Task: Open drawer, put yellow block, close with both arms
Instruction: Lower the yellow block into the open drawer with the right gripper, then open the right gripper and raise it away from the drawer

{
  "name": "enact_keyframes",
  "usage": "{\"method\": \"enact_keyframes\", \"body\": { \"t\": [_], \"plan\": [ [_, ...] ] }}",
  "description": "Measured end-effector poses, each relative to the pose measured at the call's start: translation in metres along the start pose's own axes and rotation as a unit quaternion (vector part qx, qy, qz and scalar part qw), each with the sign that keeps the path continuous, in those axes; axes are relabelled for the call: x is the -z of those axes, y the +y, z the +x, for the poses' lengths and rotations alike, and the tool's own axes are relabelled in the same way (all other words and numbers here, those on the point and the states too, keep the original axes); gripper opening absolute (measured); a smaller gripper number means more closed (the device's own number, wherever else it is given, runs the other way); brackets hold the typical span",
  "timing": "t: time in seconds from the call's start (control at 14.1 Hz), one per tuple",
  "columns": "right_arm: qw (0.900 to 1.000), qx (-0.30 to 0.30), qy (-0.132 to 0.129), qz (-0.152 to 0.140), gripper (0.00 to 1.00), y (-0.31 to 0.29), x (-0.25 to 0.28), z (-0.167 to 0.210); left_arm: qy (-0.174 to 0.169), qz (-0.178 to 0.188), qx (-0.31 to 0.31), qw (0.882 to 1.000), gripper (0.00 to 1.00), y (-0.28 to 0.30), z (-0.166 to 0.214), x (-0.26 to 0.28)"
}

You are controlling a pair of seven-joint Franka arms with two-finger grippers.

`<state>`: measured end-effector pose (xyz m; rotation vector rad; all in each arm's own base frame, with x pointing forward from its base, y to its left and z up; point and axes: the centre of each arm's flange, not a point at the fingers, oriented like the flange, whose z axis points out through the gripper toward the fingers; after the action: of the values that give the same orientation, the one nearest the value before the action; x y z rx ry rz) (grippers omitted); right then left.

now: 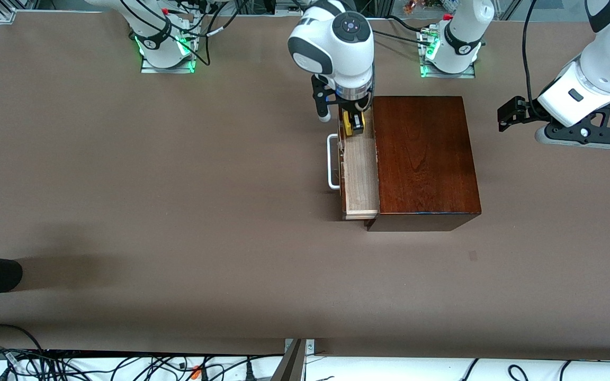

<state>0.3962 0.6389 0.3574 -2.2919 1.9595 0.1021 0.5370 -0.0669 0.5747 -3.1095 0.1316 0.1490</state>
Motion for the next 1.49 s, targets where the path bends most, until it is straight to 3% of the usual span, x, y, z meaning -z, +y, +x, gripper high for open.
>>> {"method": "enact_keyframes", "body": {
  "t": [0.85, 0.92, 1.2, 1.49],
  "plan": [
    [1.000, -0.003, -0.005, 0.009, 0.56, -0.002, -0.046, -0.002, 0.000, 0.000, 0.000, 1.000, 1.00, 0.000, 0.000, 0.000],
    [1.000, -0.004, -0.005, 0.010, 0.59, -0.003, -0.045, -0.002, 0.000, 0.000, 0.000, 1.000, 1.00, 0.000, 0.000, 0.000],
    [1.000, -0.010, -0.002, 0.017, 0.99, -0.012, -0.035, 0.002, 0.000, 0.000, 0.000, 1.000, 1.00, 0.000, 0.000, 0.000],
    [0.999, -0.009, 0.029, 0.013, 1.00, -0.024, 0.031, 0.009, -0.001, 0.000, 0.000, 1.000, 1.00, 0.000, 0.000, 0.000]
  ]
}}
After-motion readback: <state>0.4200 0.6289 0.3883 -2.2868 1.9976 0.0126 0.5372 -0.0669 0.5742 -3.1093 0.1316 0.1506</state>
